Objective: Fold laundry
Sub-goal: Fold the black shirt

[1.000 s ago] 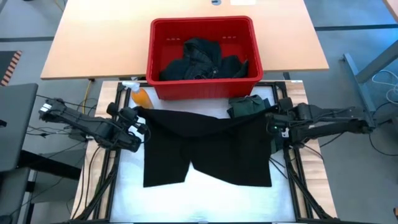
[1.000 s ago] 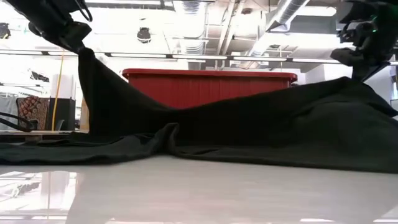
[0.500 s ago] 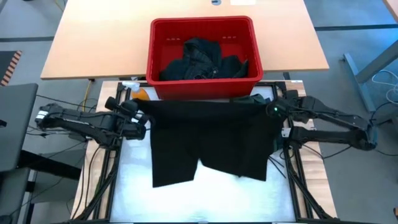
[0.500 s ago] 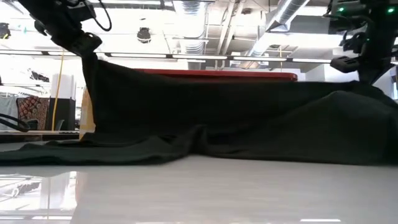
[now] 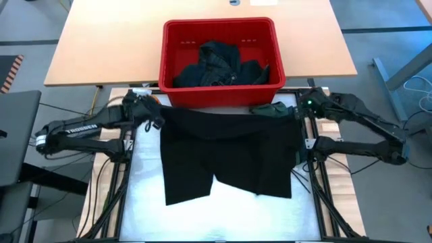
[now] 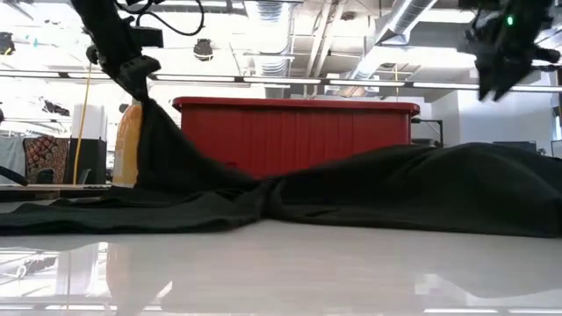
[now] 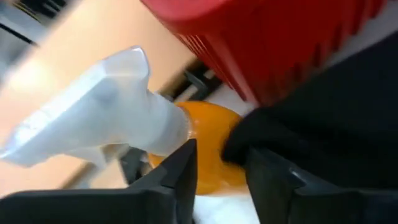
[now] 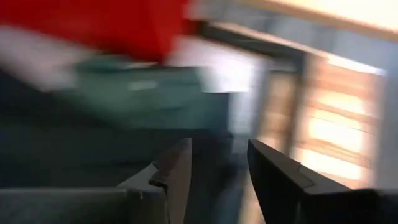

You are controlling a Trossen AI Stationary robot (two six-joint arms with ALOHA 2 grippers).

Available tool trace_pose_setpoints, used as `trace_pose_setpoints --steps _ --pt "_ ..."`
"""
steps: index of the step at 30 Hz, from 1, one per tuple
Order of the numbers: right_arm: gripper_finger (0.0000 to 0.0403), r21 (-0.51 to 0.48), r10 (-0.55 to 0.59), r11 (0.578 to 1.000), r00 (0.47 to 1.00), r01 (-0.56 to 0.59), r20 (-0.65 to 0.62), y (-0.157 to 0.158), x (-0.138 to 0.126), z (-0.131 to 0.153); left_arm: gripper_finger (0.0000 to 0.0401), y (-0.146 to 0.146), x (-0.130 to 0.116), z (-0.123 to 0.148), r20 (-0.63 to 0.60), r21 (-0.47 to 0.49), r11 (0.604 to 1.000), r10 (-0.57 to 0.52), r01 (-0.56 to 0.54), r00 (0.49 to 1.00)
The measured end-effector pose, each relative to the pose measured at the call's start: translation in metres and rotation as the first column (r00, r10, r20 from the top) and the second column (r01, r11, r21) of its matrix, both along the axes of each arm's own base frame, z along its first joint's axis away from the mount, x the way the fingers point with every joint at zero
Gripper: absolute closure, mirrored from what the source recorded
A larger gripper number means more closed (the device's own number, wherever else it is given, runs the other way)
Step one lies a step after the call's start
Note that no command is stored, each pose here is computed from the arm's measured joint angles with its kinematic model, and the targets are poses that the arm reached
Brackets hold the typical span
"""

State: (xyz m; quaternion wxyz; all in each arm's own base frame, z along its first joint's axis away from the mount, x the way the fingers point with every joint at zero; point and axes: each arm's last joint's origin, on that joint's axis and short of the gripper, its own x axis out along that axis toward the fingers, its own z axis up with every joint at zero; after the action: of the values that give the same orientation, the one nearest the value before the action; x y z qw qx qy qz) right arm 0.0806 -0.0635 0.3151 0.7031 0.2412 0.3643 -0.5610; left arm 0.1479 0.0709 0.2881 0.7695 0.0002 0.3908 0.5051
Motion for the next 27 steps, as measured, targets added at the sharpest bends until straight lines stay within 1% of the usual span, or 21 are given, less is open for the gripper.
trace_pose_setpoints --steps 2,3,4,6,7,9,11,12,13,14,15,16,18,19,20,21,22,23,24,25,27 --pt "0.0215 0.037 0.145 0.988 0.983 -0.15 0.113 0.006 0.009 0.009 0.0265 0.006 -0.002 0.011 0.021 -0.045 0.999 -0.021 0.022 1.0" --pt "0.0213 0.051 0.232 0.968 0.956 -0.244 0.178 0.01 0.015 0.011 0.0261 0.008 -0.003 0.016 0.032 -0.057 0.998 -0.04 0.042 0.999" --pt "0.0213 0.06 0.323 0.936 0.913 -0.348 0.247 0.015 0.024 0.011 0.0259 0.01 -0.003 0.021 0.04 -0.062 0.996 -0.061 0.064 0.997" --pt "0.0214 0.053 0.476 0.849 0.804 -0.526 0.357 0.028 0.043 0.007 0.0258 0.009 -0.003 0.031 0.056 -0.067 0.992 -0.099 0.103 0.993" --pt "0.0217 0.039 0.534 0.804 0.751 -0.593 0.389 0.037 0.054 0.003 0.0258 0.009 -0.003 0.036 0.065 -0.065 0.991 -0.113 0.118 0.991" --pt "0.0223 0.002 0.637 0.711 0.644 -0.703 0.423 0.059 0.075 -0.008 0.0259 0.008 -0.004 0.045 0.082 -0.067 0.987 -0.139 0.145 0.987" --pt "0.0229 -0.069 0.725 0.624 0.544 -0.779 0.423 0.084 0.097 -0.019 0.0259 0.003 -0.001 0.049 0.152 -0.116 0.968 -0.205 0.224 0.967" --pt "0.0233 -0.1 0.761 0.585 0.501 -0.805 0.412 0.097 0.107 -0.025 0.0259 -0.001 0.002 0.05 0.215 -0.164 0.938 -0.268 0.305 0.939" --pt "0.0236 -0.124 0.791 0.555 0.476 -0.822 0.385 0.11 0.115 -0.031 0.0259 -0.006 0.007 0.049 0.284 -0.218 0.886 -0.344 0.41 0.895" --pt "0.0241 -0.155 0.814 0.536 0.459 -0.83 0.356 0.121 0.123 -0.036 0.0259 -0.014 0.012 0.045 0.349 -0.267 0.814 -0.417 0.516 0.839" --pt "0.0246 -0.182 0.829 0.523 0.447 -0.833 0.335 0.132 0.131 -0.04 0.026 -0.023 0.018 0.036 0.398 -0.315 0.74 -0.465 0.594 0.791" --pt "0.0251 -0.193 0.844 0.508 0.439 -0.84 0.309 0.143 0.138 -0.046 0.0261 -0.035 0.025 0.024 0.419 -0.364 0.675 -0.496 0.641 0.76" --pt "0.0262 -0.175 0.866 0.48 0.434 -0.86 0.247 0.159 0.149 -0.06 0.0266 -0.062 0.036 -0.007 0.424 -0.428 0.578 -0.551 0.695 0.719" --pt "0.0268 -0.161 0.873 0.47 0.429 -0.868 0.234 0.166 0.153 -0.066 0.0268 -0.076 0.039 -0.023 0.424 -0.442 0.533 -0.584 0.721 0.692" --pt "0.0272 -0.142 0.876 0.462 0.426 -0.875 0.226 0.174 0.157 -0.072 0.0271 -0.092 0.041 -0.035 0.447 -0.447 0.48 -0.611 0.755 0.653" --pt "0.0275 -0.121 0.879 0.454 0.421 -0.883 0.222 0.18 0.159 -0.077 0.0273 -0.107 0.043 -0.044 0.49 -0.424 0.43 -0.631 0.797 0.601" --pt "0.0278 -0.098 0.888 0.434 0.407 -0.896 0.215 0.187 0.161 -0.082 0.0275 -0.121 0.044 -0.049 0.531 -0.383 0.392 -0.648 0.837 0.546" --pt "0.0279 -0.074 0.898 0.41 0.389 -0.909 0.203 0.193 0.162 -0.088 0.0278 -0.133 0.043 -0.053 0.555 -0.335 0.374 -0.664 0.865 0.501" --pt "0.0279 -0.053 0.908 0.39 0.374 -0.919 0.191 0.199 0.162 -0.094 0.028 -0.145 0.041 -0.058 0.559 -0.287 0.366 -0.686 0.885 0.465" --pt "0.0279 -0.03 0.917 0.366 0.355 -0.93 0.181 0.205 0.162 -0.1 0.0282 -0.156 0.039 -0.063 0.553 -0.238 0.368 -0.709 0.899 0.437" --pt "0.0278 0.013 0.933 0.327 0.325 -0.945 0.156 0.214 0.16 -0.111 0.0283 -0.174 0.033 -0.076 0.505 -0.177 0.369 -0.762 0.913 0.406"
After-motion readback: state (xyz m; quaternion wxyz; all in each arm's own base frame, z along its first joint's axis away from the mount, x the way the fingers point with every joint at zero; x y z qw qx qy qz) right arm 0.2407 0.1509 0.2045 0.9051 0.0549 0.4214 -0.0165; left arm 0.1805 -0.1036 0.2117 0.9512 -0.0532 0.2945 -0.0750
